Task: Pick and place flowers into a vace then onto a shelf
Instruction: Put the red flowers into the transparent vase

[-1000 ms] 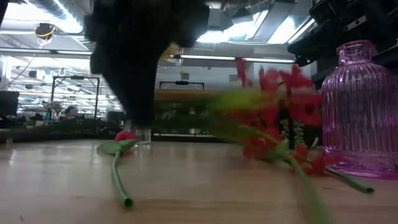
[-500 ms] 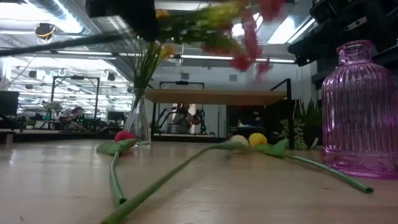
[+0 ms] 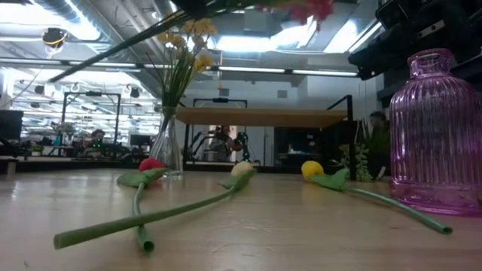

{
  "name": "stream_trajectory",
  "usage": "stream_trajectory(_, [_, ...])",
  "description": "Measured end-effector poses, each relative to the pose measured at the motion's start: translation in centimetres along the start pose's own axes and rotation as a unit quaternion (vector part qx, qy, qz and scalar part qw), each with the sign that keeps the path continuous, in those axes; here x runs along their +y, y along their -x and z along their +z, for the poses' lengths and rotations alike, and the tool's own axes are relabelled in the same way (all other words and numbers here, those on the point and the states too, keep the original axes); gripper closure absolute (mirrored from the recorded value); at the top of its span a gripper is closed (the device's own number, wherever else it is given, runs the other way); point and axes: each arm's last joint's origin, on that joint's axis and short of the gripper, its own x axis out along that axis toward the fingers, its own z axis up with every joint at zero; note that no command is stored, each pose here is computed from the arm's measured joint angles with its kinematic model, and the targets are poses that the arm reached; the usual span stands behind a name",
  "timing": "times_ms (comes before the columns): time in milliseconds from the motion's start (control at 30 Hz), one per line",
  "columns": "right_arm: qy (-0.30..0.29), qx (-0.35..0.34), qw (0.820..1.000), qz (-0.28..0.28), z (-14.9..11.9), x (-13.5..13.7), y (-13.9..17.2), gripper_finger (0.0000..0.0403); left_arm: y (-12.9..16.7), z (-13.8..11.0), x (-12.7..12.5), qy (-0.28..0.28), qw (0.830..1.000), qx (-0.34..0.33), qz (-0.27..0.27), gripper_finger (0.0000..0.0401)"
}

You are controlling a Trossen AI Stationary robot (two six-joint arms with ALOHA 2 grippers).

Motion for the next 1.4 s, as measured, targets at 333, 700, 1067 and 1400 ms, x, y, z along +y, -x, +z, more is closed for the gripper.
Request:
stream_trajectory(333, [0.0,0.0,1.0,0.0,0.0,0.0,0.0,0.0385,3.5,1.6,2.7,-0.092,0.992,-0.08,0.028,0.0394])
stream_trajectory(700, [0.004,0.0,1.0,0.0,0.0,0.0,0.0,0.0385,8.5,4.4,7.8,-0.105,0.978,-0.179,0.024,0.0394])
stream_trajectory(1067, [0.008,0.016,1.0,0.002,-1.1,0.1,-0.1,0.0385,9.6,2.7,13.5,-0.049,0.976,-0.203,0.058,0.0395])
stream_trajectory(1400, [0.04,-0.007,0.999,-0.001,-0.7,0.1,-0.1,0.0385,9.4,-1.5,18.7,-0.024,0.961,-0.276,0.027,0.0395])
